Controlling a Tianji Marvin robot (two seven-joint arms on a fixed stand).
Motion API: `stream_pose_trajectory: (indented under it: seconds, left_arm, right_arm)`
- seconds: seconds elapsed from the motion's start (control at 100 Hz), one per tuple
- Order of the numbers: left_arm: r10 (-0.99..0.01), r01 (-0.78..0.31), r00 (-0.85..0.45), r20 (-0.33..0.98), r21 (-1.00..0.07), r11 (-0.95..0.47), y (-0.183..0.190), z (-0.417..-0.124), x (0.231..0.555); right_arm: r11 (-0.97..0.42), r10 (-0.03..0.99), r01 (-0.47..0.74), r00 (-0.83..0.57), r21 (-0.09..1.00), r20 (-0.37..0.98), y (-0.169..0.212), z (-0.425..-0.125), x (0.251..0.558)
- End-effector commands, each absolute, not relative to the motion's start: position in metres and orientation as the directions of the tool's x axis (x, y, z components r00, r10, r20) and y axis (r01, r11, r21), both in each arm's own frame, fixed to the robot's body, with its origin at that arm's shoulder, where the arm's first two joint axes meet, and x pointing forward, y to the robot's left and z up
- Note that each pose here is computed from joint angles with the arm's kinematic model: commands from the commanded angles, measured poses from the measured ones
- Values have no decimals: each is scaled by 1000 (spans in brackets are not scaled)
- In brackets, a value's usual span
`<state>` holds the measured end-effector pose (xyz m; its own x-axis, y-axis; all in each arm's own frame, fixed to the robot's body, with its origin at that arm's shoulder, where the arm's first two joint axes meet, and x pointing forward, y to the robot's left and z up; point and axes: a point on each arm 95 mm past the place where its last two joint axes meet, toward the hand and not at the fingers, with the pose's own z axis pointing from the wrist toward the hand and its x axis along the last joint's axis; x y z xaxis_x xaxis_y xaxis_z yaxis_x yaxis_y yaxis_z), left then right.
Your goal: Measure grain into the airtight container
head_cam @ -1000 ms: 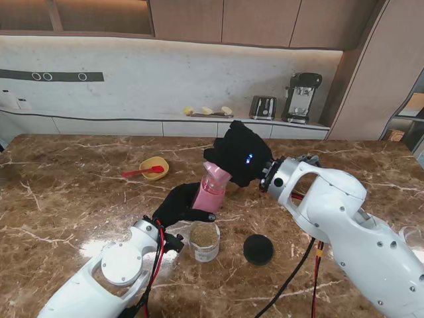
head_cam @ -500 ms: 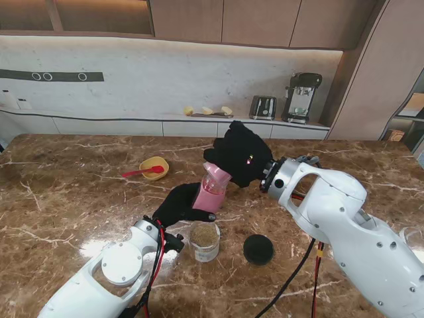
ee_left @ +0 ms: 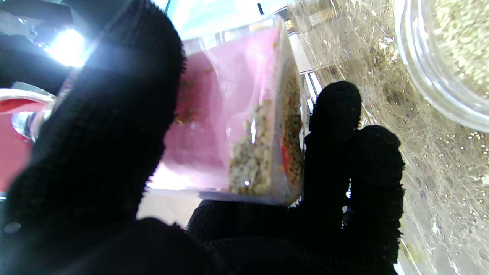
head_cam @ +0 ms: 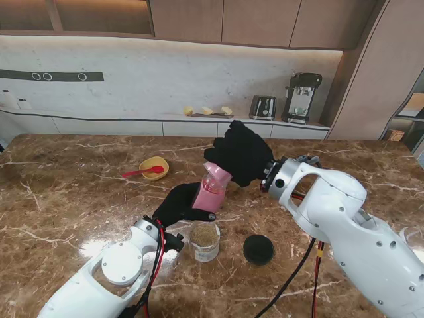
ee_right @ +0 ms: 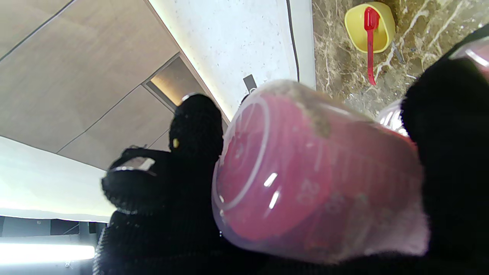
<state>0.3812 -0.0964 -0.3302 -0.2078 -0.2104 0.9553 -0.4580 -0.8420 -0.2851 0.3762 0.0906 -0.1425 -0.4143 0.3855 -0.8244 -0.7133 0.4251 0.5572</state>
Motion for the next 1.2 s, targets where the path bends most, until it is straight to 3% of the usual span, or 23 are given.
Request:
stream_pose_trajectory:
  seconds: [0.0, 0.9, 1.19]
  left_arm:
    - [-201, -454, -211, 957, -278, -846, -99, -327, 381]
    - [-203, -445, -223, 953, -285, -849, -97, -325, 382]
    - [-203, -441, -232, 951, -289, -850, -96, -325, 382]
  right_arm:
    - [425, 359, -705, -444, 568, -821, 92, -151, 377]
    - [409, 390, -701, -444, 584, -807, 91, -150, 377]
    - [387, 468, -675, -444, 629, -764, 84, -143, 377]
